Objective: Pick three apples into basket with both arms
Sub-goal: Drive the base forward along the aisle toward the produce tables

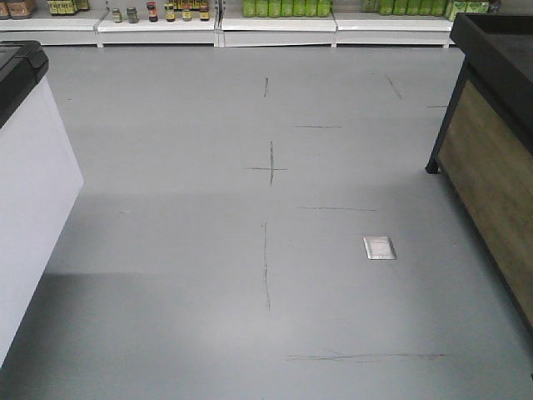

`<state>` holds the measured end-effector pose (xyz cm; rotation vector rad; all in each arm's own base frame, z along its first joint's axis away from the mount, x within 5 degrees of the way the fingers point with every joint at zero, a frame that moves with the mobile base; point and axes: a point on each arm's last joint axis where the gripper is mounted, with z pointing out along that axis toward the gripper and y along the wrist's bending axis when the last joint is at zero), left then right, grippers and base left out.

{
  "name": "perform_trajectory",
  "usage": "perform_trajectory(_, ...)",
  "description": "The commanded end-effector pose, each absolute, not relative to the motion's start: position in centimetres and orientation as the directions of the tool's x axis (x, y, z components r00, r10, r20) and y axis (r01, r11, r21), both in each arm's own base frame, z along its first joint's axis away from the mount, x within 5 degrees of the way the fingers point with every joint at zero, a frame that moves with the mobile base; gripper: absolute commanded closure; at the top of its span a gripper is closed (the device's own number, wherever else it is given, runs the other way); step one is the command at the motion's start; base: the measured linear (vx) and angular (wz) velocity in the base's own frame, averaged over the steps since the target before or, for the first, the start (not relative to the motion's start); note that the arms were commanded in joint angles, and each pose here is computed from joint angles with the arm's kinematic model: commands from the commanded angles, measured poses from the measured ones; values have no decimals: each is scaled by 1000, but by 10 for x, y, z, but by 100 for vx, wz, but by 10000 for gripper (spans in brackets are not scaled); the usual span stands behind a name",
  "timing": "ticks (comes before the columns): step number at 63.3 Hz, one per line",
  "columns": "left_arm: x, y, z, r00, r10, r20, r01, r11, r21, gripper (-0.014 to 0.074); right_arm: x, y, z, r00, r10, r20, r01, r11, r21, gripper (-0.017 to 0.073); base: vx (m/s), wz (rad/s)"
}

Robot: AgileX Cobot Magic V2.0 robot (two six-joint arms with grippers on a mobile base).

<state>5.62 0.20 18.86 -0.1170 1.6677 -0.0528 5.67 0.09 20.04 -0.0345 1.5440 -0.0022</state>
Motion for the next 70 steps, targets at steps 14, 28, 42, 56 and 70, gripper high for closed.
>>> perform_trajectory(14, 56, 2, 195, -13, -117, -993, -39, 992, -117, 600, 56, 2, 203, 103, -36, -994, -24, 999, -39, 566, 5, 0)
perform_trajectory(28, 56, 2, 195, -13, -117, -993, -39, 992, -117, 600, 56, 2, 203, 102, -36, -994, -24, 999, -39, 566, 10, -4)
perform_trajectory(42, 56, 2, 195, -13, -117, -993, -39, 992, -117, 600, 56, 2, 203, 102, -36, -994, -24, 999, -39, 566, 12, -4)
perform_trajectory(56, 56, 2, 195, -13, -117, -993, -39, 992, -117, 600, 56, 2, 203, 102, -36, -994, -24, 999, -39, 566, 12, 7)
perform_trajectory(70, 56, 2, 195, -13, -117, -993, -39, 992, -117, 600, 56, 2, 203, 102, -36, -994, -24, 999, -39, 566, 14, 9)
